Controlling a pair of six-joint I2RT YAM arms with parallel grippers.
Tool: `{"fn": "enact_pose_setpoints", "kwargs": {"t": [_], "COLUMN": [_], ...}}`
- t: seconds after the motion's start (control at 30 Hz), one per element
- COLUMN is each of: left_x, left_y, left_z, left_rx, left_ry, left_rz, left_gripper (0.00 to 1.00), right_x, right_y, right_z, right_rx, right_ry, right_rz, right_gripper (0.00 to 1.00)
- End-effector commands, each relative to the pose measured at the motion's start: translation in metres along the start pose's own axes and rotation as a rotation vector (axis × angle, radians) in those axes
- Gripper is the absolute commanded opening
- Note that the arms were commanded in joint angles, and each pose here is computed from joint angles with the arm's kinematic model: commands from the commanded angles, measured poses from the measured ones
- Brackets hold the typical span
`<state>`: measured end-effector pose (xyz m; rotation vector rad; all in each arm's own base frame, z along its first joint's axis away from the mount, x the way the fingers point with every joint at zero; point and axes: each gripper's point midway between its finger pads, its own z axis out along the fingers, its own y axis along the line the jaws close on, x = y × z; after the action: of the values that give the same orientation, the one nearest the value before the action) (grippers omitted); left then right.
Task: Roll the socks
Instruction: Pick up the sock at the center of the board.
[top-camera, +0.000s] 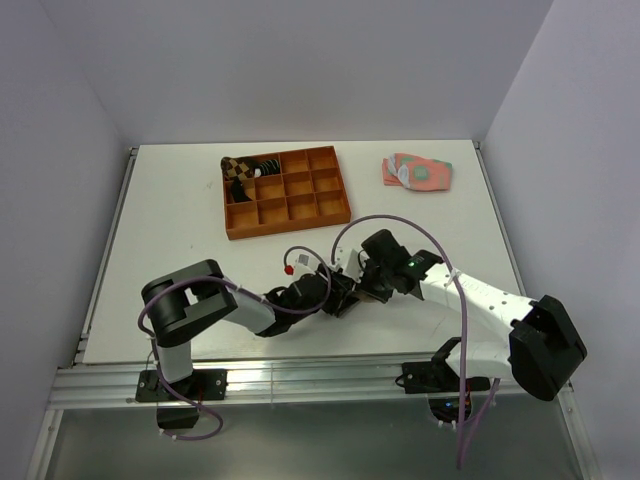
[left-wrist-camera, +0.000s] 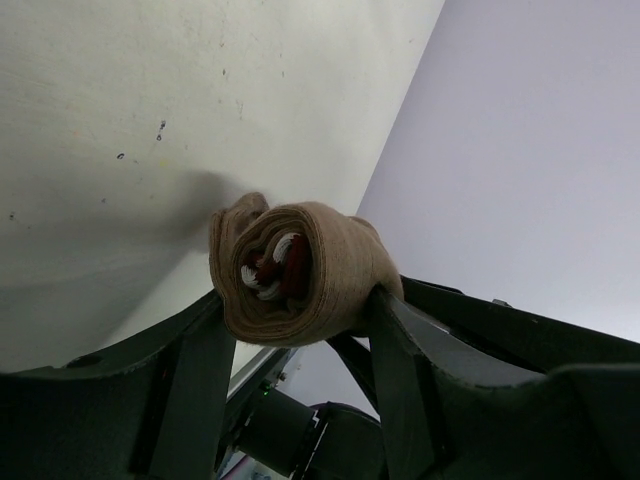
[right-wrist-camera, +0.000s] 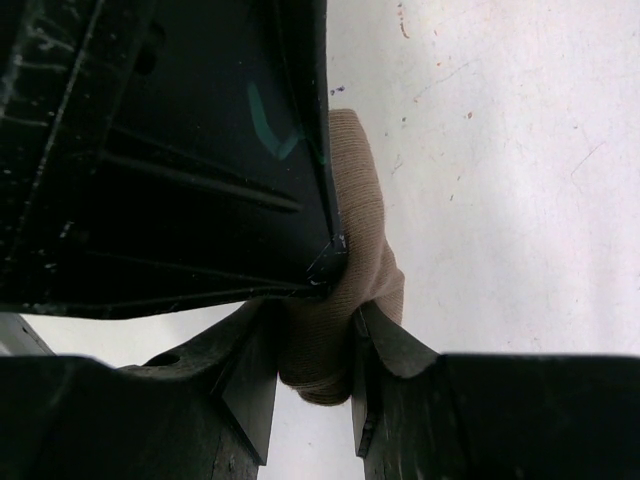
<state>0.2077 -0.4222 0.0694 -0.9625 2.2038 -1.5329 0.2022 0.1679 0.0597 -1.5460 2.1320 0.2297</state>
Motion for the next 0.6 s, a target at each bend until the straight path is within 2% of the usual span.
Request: {"fn": "enact_pose_setpoints", "kwargs": {"t": [0.0,0.57], "left_x": [-0.020,-0.029], "left_y": [-0.015,-0.015], "left_z": [0.016,0.019], "left_rx": [0.028,-0.007], "left_ry": [-0.093,-0.160], "left_rz": [-0.031,-0.028], "left_gripper": [0.58,0.63], "right_x": [-0.066,-0.071], "right_y": [0.033,0.042], "right_z": [-0.021,-0.029], "right_rx": [-0.178,-0.191], "right_ry": [-0.256,-0.300], "right_rz": [-0.088,-0.132], "right_gripper": [0.00,0.00]}}
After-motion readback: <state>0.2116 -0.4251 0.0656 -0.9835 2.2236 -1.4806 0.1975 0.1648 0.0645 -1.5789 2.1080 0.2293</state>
